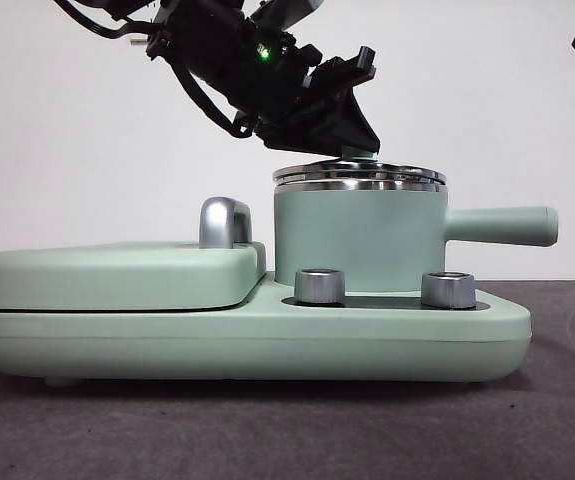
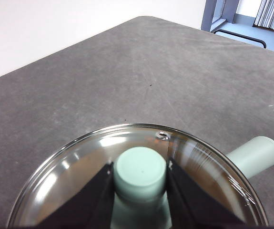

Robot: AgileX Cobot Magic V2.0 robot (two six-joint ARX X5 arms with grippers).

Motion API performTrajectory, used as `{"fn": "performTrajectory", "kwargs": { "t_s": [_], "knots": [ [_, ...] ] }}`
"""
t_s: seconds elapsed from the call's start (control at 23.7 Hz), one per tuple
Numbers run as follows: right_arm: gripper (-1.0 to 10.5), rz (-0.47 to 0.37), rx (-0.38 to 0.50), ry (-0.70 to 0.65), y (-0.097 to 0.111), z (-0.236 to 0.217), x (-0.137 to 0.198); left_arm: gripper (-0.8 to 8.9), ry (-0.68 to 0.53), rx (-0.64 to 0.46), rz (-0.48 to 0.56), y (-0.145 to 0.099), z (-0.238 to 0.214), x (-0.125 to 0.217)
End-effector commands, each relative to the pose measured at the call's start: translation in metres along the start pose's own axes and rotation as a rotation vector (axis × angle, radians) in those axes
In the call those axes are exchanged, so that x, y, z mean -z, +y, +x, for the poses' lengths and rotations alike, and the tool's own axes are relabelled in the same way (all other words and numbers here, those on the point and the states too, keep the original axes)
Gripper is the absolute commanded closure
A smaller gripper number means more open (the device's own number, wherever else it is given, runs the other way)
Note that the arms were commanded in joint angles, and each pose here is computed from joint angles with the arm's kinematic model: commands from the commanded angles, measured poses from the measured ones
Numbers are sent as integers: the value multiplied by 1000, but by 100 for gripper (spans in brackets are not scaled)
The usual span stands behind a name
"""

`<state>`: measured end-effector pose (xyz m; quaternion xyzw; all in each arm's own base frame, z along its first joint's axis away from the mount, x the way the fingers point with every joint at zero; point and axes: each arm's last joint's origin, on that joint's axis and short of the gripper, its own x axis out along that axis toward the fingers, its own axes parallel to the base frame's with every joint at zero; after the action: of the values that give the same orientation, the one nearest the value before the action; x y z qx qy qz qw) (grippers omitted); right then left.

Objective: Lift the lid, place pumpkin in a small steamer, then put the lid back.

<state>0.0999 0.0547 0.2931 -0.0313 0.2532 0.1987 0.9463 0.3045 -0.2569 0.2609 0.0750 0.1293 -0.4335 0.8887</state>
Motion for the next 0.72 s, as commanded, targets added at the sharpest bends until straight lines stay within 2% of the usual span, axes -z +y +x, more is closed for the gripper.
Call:
{"fn": "performTrajectory", "kwargs": {
  "t_s": [0.04, 0.25, 0.59, 0.63, 0.67, 0.72],
  "knots": [
    [520, 9, -1, -10, 1, 0, -2, 802, -45, -6, 19, -2, 7, -5],
    [520, 9, -1, -11, 1, 0, -2, 802, -41, -24, 27, -1, 7, -5],
    [520, 9, 17, -20, 0, 0, -3, 802, 87, -9, 1, -2, 7, 8],
    [520, 9, 17, -20, 0, 0, -3, 782, 94, -8, 0, -2, 7, 8],
    [520, 9, 17, -20, 0, 0, -3, 721, 93, -8, -1, -2, 7, 8],
    [520, 9, 17, -20, 0, 0, -3, 603, 90, -8, -3, -2, 7, 8]
  ]
}}
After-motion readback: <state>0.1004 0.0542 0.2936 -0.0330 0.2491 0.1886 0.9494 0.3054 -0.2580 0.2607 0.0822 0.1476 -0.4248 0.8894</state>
